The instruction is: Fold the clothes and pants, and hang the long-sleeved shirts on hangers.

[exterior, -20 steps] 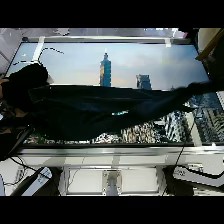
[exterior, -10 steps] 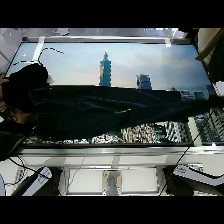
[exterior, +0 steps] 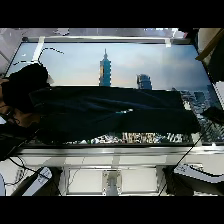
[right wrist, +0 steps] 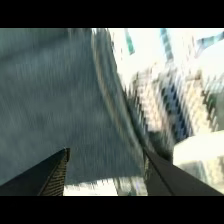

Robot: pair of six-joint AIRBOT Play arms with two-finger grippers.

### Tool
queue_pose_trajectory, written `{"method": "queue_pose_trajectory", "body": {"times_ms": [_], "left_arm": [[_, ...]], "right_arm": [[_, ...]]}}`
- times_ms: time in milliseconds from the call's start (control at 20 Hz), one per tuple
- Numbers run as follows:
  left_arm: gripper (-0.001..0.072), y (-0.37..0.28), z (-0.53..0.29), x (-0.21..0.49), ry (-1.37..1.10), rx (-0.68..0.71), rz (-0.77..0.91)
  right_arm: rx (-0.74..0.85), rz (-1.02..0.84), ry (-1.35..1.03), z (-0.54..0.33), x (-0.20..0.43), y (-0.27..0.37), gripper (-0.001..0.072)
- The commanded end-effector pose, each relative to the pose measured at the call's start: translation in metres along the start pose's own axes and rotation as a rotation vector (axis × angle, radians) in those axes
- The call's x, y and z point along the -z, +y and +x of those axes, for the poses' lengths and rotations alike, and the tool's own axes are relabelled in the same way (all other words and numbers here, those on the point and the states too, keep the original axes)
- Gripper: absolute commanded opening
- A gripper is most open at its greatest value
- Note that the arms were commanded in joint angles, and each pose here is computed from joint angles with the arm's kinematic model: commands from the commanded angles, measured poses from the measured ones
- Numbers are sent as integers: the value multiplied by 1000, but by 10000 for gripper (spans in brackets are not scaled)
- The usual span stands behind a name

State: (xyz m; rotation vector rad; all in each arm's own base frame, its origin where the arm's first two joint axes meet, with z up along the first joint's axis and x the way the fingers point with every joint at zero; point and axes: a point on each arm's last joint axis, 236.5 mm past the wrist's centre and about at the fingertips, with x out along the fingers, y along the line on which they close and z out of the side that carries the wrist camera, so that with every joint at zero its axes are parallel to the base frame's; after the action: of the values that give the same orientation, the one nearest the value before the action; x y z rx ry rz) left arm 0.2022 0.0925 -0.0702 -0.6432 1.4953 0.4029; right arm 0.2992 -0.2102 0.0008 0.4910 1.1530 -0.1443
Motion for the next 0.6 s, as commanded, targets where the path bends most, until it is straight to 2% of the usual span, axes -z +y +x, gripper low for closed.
{"method": "queue_pose_trajectory", "body": {"times_ms": [0,250,550], "left_arm": [[21,0,0,-1,-4,1,-1],[20,0,0,-1,-7,1,-1],[22,0,0,-2,-8,1,-1]], "right_arm": [[2,12,-79,8,-37,14,435],[-96,-21,142,77,-18,43,458],[-27,-43,158,91,-21,21,458]]}}
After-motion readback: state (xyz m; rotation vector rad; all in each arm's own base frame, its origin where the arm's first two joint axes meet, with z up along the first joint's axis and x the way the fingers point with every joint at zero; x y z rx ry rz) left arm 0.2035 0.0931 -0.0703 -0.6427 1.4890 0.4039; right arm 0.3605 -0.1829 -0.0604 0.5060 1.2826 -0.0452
